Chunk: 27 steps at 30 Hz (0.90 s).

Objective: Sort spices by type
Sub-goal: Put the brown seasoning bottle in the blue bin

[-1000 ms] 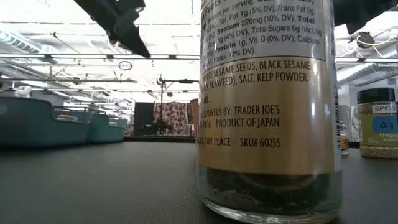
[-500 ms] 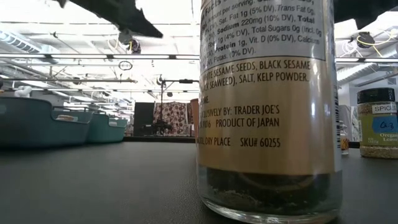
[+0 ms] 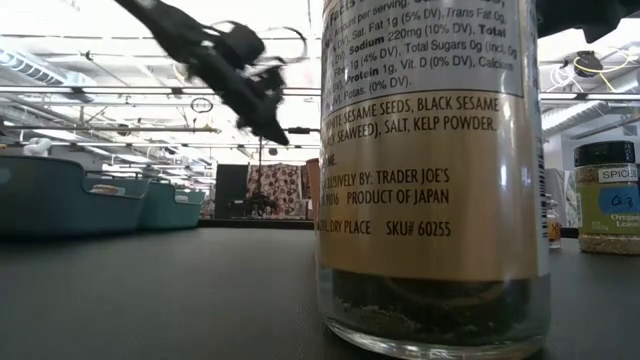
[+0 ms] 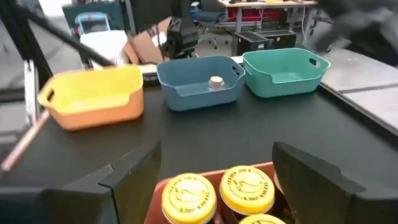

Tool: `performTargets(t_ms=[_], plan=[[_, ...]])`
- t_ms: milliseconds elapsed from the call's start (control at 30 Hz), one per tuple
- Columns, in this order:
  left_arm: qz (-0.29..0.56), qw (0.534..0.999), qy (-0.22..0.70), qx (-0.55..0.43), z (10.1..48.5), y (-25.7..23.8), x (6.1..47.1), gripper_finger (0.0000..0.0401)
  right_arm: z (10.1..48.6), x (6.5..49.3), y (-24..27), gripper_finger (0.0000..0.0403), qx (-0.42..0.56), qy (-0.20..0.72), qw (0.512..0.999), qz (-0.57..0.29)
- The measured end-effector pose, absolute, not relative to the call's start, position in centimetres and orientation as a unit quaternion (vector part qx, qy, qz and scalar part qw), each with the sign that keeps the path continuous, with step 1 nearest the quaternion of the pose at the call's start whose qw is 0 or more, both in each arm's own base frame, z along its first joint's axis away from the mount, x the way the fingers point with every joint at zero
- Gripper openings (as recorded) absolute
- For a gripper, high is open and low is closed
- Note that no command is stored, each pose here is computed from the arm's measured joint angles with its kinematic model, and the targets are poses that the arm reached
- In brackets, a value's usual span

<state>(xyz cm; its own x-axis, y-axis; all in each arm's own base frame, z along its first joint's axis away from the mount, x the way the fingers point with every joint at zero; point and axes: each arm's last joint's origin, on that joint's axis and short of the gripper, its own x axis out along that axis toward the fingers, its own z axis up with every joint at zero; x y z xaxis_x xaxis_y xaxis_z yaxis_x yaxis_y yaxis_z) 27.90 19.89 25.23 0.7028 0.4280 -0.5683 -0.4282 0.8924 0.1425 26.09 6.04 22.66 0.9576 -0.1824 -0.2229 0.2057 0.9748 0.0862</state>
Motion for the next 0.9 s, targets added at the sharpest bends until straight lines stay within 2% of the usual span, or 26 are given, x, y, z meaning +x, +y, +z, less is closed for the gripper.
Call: performTargets(t_ms=[133, 233, 333, 400, 533, 633, 733, 900], plan=[[0.248, 0.916, 0.313, -0.046, 24.9, 23.2, 31.1, 0.0015, 22.8, 26.1, 5.4, 0.0299, -0.012, 0.115, 0.988, -0.105], [0.249, 0.914, 0.318, -0.045, 24.3, 24.4, 33.0, 0.0036, 23.6, 25.4, 4.6, 0.0299, -0.050, 0.110, 0.979, -0.164], [0.235, 0.918, 0.320, -0.017, 24.2, 24.7, 34.6, 0.0065, 24.1, 24.3, 3.7, 0.0299, -0.068, 0.133, 0.963, -0.226], [0.235, 0.918, 0.321, -0.004, 24.3, 24.5, 35.3, 0.0089, 24.2, 23.5, 3.0, 0.0299, -0.064, 0.153, 0.958, -0.236], [0.285, 0.892, 0.347, 0.058, 25.2, 23.7, 36.4, 0.0124, 23.7, 22.9, 1.7, 0.0299, -0.044, 0.190, 0.946, -0.260], [0.260, 0.879, 0.390, 0.085, 26.2, 22.3, 36.4, 0.0133, 23.3, 22.8, 0.7, 0.0299, -0.040, 0.208, 0.937, -0.279], [0.249, 0.881, 0.395, 0.074, 27.1, 20.9, 36.6, 0.0134, 23.1, 22.8, -0.1, 0.0299, -0.036, 0.222, 0.935, -0.275], [0.161, 0.877, 0.447, 0.076, 26.0, 19.2, 36.6, 0.0134, 22.8, 23.1, -0.8, 0.0299, -0.016, 0.233, 0.941, -0.246]])
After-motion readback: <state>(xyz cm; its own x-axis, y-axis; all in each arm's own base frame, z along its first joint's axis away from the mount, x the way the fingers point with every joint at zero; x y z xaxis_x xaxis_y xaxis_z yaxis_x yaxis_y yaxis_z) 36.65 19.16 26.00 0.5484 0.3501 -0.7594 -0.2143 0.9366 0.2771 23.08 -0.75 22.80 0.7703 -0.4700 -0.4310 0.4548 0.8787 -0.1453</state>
